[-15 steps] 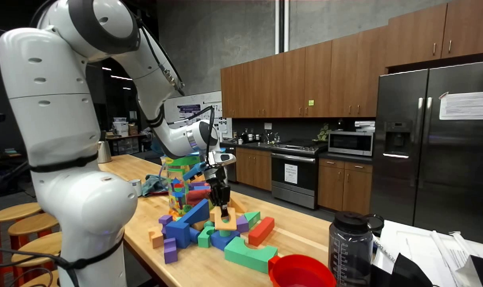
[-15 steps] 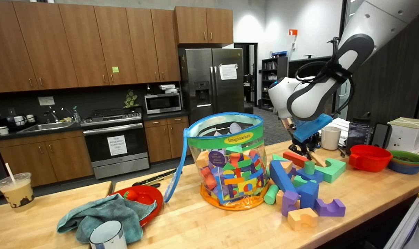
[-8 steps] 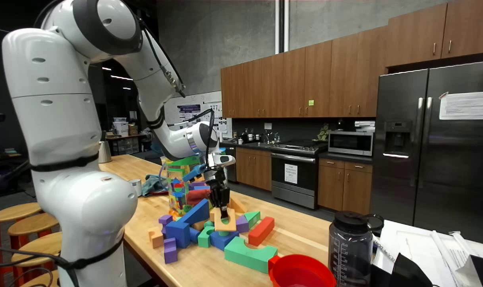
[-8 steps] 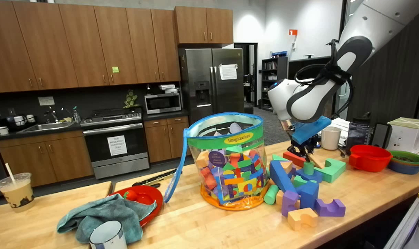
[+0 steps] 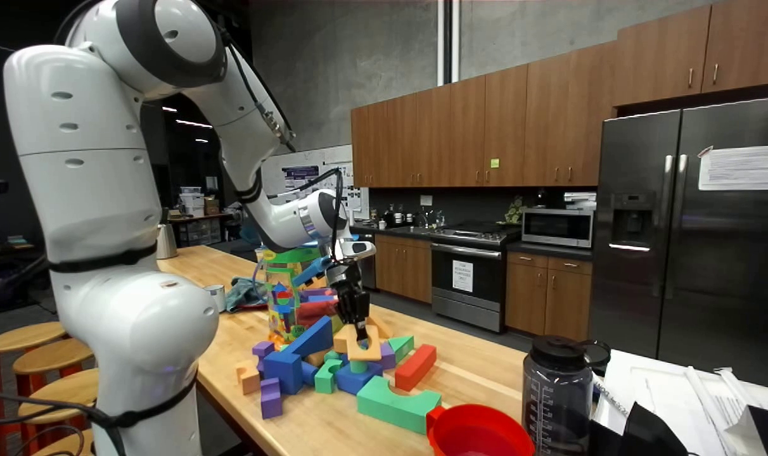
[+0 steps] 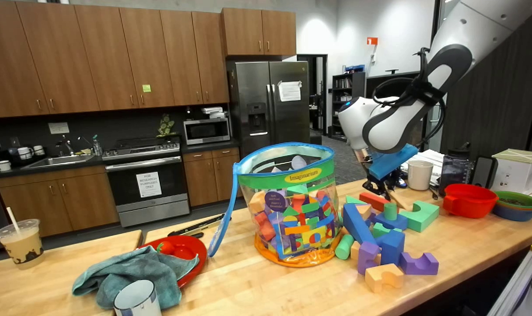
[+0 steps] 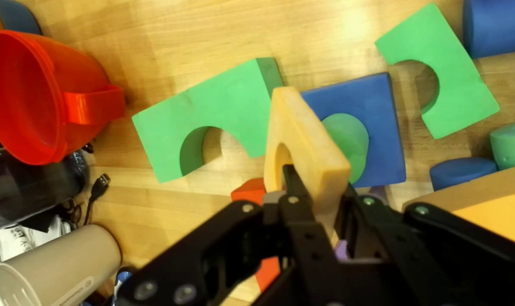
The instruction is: Pick the block with a circle in the middle and place it on the block with a stacking stand
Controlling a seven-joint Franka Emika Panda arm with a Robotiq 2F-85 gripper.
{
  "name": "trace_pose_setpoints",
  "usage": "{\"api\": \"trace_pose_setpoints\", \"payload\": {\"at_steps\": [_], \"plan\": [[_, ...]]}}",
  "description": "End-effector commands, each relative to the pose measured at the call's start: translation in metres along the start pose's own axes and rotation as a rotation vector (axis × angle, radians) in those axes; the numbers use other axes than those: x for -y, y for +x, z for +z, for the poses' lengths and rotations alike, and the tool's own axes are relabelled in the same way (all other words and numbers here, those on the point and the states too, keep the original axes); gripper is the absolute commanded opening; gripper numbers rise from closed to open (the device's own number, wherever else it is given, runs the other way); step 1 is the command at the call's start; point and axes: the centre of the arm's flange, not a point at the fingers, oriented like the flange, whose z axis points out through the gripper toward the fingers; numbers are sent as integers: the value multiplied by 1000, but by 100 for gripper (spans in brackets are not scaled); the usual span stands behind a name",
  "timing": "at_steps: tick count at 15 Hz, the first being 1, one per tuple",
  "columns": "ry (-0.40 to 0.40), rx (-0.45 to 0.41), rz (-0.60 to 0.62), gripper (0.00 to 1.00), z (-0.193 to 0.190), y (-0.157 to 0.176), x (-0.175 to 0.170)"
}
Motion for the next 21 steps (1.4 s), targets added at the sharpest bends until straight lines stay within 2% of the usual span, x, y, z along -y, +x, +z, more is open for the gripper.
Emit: {"api": "trace_pose_setpoints", "payload": {"at_steps": [1,18,19,21], "plan": [[-6,-6,-15,5,-5,9,2],[-3,29,-22,5,12,9,11],[-5,26,-15,44,13,9,12],[-7,28,-20,50,13,9,13]]}}
